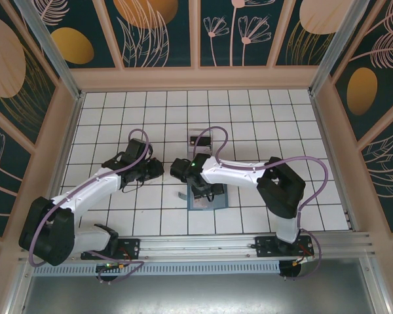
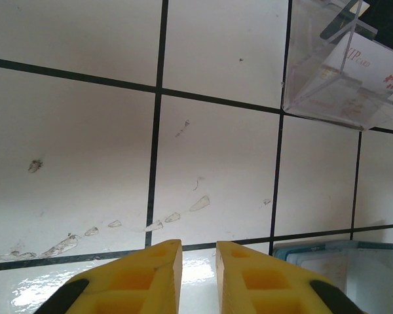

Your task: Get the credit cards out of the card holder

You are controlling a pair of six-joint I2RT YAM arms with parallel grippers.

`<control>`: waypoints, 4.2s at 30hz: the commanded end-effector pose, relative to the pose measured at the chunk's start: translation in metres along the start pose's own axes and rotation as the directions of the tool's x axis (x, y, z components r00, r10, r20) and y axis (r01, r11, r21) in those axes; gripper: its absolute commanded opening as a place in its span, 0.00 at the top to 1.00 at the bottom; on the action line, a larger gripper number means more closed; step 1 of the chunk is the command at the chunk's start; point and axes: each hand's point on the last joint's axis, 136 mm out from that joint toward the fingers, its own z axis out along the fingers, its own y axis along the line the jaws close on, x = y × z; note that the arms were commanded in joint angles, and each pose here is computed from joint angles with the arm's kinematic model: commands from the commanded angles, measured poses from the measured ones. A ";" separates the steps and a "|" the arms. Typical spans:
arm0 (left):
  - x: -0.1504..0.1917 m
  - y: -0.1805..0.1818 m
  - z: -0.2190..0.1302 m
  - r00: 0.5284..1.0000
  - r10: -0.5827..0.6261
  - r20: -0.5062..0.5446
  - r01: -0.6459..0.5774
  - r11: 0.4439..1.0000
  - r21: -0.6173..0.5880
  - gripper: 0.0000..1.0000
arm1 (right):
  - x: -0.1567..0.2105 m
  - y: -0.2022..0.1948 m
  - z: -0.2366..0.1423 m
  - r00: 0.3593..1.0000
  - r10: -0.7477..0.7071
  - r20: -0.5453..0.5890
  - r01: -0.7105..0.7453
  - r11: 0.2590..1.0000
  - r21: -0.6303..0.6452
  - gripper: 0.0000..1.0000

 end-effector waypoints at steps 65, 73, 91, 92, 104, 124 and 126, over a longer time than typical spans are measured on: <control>0.072 -0.089 0.032 0.968 0.106 -0.226 -0.045 0.964 0.263 0.90 | -0.011 0.015 -0.020 0.978 0.186 -0.093 -0.205 0.794 -0.571 0.57; 0.104 -0.096 0.044 0.935 0.157 -0.318 -0.070 0.960 0.270 0.96 | -0.015 0.003 -0.022 0.964 0.236 -0.122 -0.258 0.716 -0.649 0.69; 0.134 -0.078 0.067 0.894 0.176 -0.412 -0.102 0.975 0.196 1.00 | -0.013 0.017 -0.019 0.965 0.211 -0.158 -0.261 0.681 -0.684 0.69; 0.134 -0.076 0.068 0.894 0.173 -0.414 -0.103 0.977 0.188 1.00 | -0.012 0.018 -0.018 0.965 0.208 -0.161 -0.261 0.681 -0.684 0.69; 0.135 -0.068 0.068 0.896 0.169 -0.411 -0.112 0.981 0.158 1.00 | -0.010 0.035 -0.008 0.961 0.189 -0.201 -0.276 0.654 -0.705 0.66; 0.134 -0.067 0.068 0.898 0.165 -0.408 -0.110 0.982 0.154 1.00 | 0.005 0.021 0.026 0.955 0.200 -0.218 -0.294 0.737 -0.609 0.65; 0.134 -0.067 0.068 0.898 0.166 -0.409 -0.112 0.982 0.152 0.97 | 0.007 0.019 0.028 0.955 0.201 -0.217 -0.293 0.748 -0.596 0.65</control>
